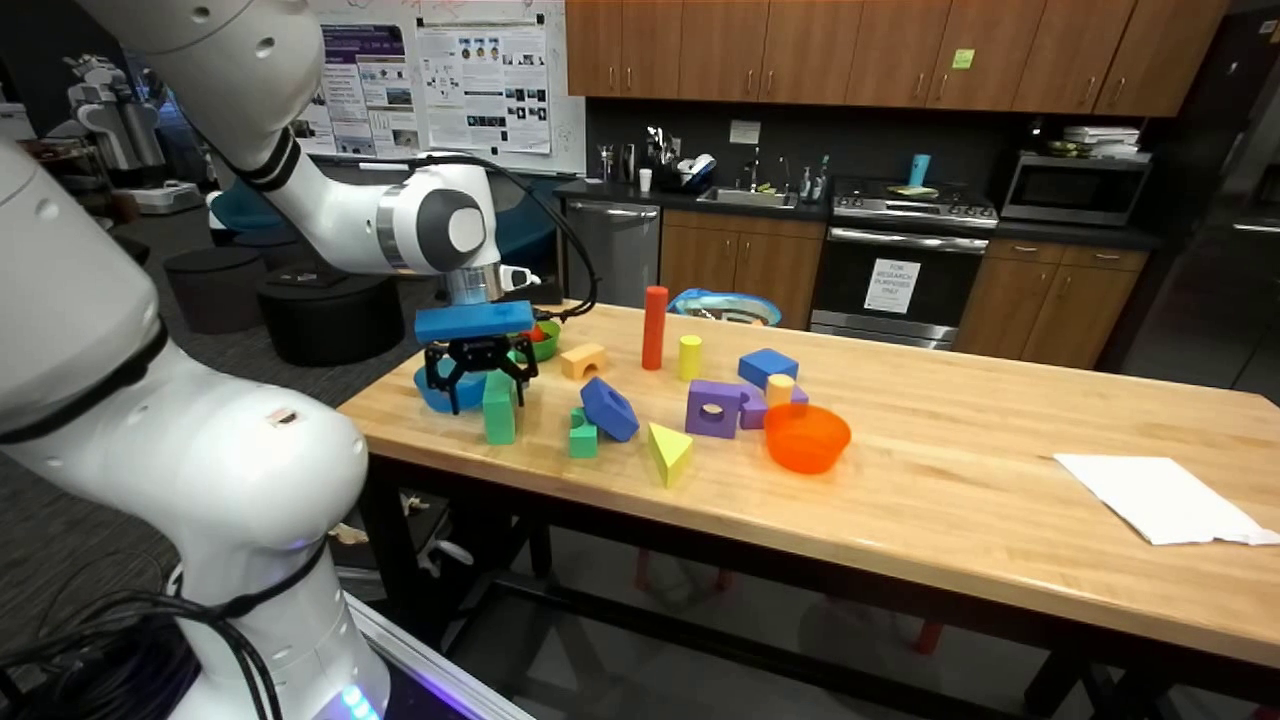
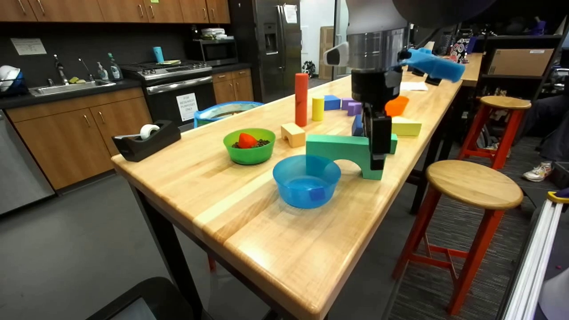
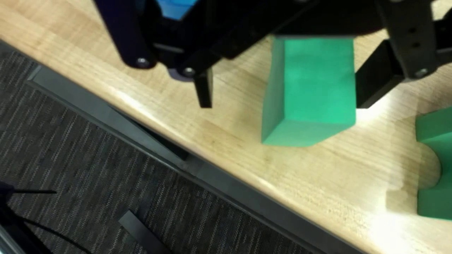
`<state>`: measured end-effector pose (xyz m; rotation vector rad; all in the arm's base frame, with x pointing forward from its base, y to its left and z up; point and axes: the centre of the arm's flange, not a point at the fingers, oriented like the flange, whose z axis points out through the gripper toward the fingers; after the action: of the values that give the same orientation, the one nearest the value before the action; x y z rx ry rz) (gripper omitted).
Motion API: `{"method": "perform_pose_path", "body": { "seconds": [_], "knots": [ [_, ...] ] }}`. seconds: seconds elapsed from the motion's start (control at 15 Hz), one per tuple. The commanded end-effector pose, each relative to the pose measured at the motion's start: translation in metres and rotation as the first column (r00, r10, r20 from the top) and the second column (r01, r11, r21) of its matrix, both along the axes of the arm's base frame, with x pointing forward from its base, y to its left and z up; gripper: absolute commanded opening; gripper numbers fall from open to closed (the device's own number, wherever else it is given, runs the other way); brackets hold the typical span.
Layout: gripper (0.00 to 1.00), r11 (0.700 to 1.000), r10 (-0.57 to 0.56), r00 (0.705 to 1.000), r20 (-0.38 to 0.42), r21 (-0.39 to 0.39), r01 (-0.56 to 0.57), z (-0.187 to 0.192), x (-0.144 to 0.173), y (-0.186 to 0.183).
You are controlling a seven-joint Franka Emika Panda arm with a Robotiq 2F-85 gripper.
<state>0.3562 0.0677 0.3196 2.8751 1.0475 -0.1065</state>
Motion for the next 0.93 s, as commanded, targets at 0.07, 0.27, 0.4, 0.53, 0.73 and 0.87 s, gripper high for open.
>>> {"method": "perform_pose_path", "body": {
  "seconds": [0.07, 0.27, 0.4, 0.53, 0.73, 0.87],
  "knots": [
    [1.0, 1.0, -0.005, 0.999, 0.034, 0.002, 0.005, 0.002, -0.006, 0.008],
    [1.0, 0.999, -0.03, 0.997, 0.066, 0.023, 0.029, 0.018, -0.003, 0.002],
    [1.0, 0.998, -0.049, 0.994, 0.101, 0.035, 0.046, 0.031, -0.003, -0.003],
    [1.0, 0.997, -0.071, 0.988, 0.135, 0.047, 0.065, 0.045, -0.002, -0.011],
    [1.0, 0.989, -0.138, 0.978, 0.156, 0.082, 0.126, 0.063, 0.007, -0.037],
    [1.0, 0.977, -0.198, 0.965, 0.171, 0.111, 0.181, 0.073, 0.012, -0.059]
  ]
}}
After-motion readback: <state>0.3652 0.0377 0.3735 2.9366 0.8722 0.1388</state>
